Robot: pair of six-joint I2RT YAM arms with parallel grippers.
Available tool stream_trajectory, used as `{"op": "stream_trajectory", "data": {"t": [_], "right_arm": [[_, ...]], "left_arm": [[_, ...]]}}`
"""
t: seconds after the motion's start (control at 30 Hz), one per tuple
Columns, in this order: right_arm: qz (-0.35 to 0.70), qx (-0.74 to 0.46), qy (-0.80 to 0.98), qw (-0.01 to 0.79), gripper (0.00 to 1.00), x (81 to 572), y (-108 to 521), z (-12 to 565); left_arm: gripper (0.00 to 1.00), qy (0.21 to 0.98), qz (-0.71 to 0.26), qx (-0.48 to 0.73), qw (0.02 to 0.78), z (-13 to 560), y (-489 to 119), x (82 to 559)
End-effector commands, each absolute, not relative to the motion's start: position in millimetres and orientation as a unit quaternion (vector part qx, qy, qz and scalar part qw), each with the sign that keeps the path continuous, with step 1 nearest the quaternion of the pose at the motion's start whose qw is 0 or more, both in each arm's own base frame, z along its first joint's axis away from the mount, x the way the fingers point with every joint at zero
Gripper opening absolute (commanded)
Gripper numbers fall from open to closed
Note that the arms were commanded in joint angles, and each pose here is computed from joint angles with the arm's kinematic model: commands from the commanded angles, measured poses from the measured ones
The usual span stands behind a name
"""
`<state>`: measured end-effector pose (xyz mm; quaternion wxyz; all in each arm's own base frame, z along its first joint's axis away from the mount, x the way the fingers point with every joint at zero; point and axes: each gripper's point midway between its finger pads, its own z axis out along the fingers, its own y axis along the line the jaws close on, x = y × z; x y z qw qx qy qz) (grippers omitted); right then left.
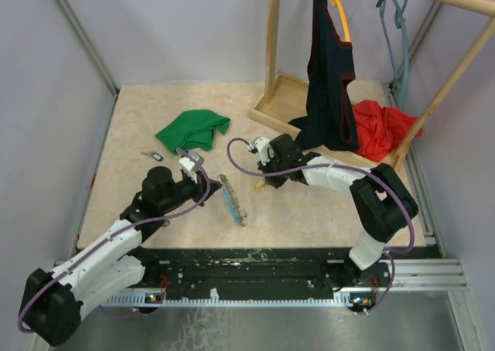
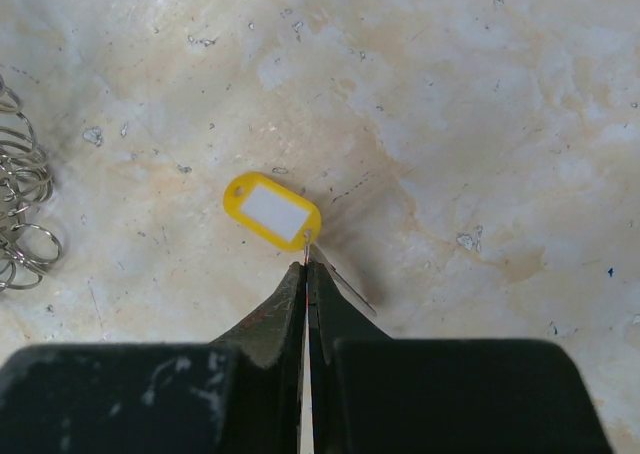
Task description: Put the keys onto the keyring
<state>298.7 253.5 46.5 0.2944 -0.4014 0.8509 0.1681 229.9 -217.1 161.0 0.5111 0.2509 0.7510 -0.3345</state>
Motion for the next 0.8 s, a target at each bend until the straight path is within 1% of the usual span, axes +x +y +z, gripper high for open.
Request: {"op": "stream_trajectory", "data": {"t": [0.0, 0.3, 0.5, 0.77], "right_arm": [[0.179, -0.397, 0.847, 0.306, 0.00, 301.1, 256.7, 54.9], [0.199, -0.407, 0.827, 0.331, 0.00, 298.6, 262.5, 72.8], [0.222, -0.418, 0.803, 0.363, 0.00, 292.6, 266.8, 101.6], [0.261, -0.425, 0.761, 0.415, 0.00, 277.0, 271.1, 154.5]], "left_arm": [[0.00, 0.730, -0.348, 0.260, 0.527, 178.4, -224.0, 230.5], [0.00, 0.722, -0.359, 0.270, 0.526, 180.0, -229.5, 230.1], [0.00, 0.699, -0.370, 0.293, 0.537, 185.9, -237.3, 230.5], [0.00, 0.623, -0.392, 0.379, 0.561, 193.0, -256.4, 223.3]]}}
